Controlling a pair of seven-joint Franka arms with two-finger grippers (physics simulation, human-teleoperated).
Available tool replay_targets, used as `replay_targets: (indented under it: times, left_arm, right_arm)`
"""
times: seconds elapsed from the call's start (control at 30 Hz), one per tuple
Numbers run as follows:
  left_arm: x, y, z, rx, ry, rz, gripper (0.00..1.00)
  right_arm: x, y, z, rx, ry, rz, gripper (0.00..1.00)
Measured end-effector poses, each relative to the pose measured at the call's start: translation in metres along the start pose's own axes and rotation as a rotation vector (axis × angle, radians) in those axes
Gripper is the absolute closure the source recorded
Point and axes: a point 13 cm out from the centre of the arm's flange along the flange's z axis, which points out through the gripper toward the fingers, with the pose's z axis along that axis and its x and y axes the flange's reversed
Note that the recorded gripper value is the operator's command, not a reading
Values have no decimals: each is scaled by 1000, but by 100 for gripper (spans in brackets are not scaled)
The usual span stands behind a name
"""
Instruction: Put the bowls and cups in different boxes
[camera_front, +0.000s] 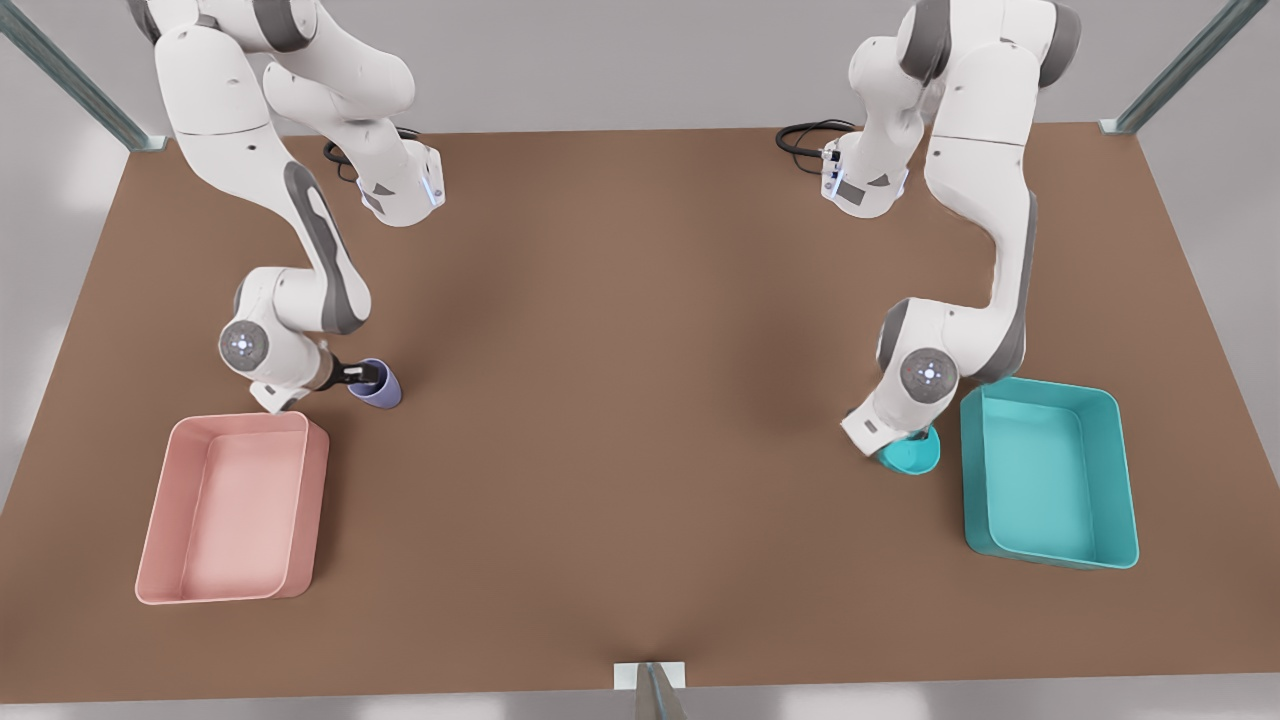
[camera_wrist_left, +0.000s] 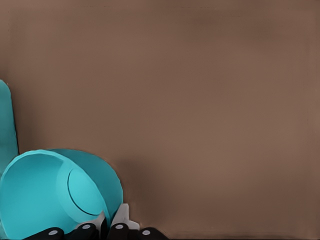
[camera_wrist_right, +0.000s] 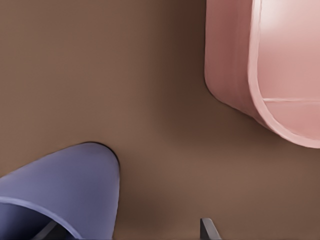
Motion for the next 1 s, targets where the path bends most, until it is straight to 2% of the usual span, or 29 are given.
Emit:
replay_targets:
  times: [0.03, 0.1, 0.17, 0.2, 0.27, 0.4, 0.47, 0.5, 0.53, 0.57, 0.6, 0.67, 0.7, 0.77, 0.83, 0.9, 1.0]
  left_arm:
    - [-12, 25, -33, 0, -31, -46, 79]
    - [-19, 90, -73, -3, -49, -155, 79]
    - [-1, 165, -72, -4, -10, -281, 79]
    - [13, 197, -60, -2, 24, -333, 79]
    - [35, 233, -24, 4, 95, -397, 79]
    - [51, 238, 66, 13, 198, -413, 79]
    - [49, 249, 98, 12, 205, -429, 79]
    - [48, 254, 107, 11, 202, -437, 75]
    - [47, 258, 112, 12, 196, -443, 34]
    - [45, 259, 113, 16, 187, -447, 12]
    - [43, 259, 114, 25, 178, -449, 0]
    - [34, 257, 101, 51, 143, -446, 0]
    - [25, 255, 68, 53, 105, -435, 0]
    - [0, 211, -54, 57, 0, -350, 0]
    - [-6, 127, -158, 87, -73, -223, 0]
    - [-7, 73, -222, 112, -92, -145, 0]
    - [9, 51, -250, 128, -29, -115, 0]
  right_arm:
    - [0, 0, 2, 1, 2, -1, 11]
    - [-1, 2, 4, 1, 1, -4, 52]
    - [-3, 4, 3, 1, -3, -10, 74]
    - [-5, 7, 2, -1, -6, -14, 78]
    - [-7, 11, 0, -11, -11, -24, 79]
    - [-17, 16, -18, -3, -41, -43, 79]
    - [-31, 15, -57, -3, -102, -45, 79]
    - [-47, 13, -92, -2, -153, -44, 79]
    - [-65, 10, -131, -2, -204, -42, 79]
    - [-82, 4, -169, -5, -248, -37, 79]
    - [-95, -5, -194, -6, -274, -31, 79]
    - [-123, -30, -227, -1, -296, -18, 79]
    - [-140, -48, -235, 4, -296, -8, 79]
    - [-159, -82, -234, 10, -271, 7, 79]
    - [-166, -108, -210, 7, -216, 13, 79]
    - [-174, -126, -172, -2, -152, 11, 79]
    - [-178, -144, -118, -18, -71, 2, 79]
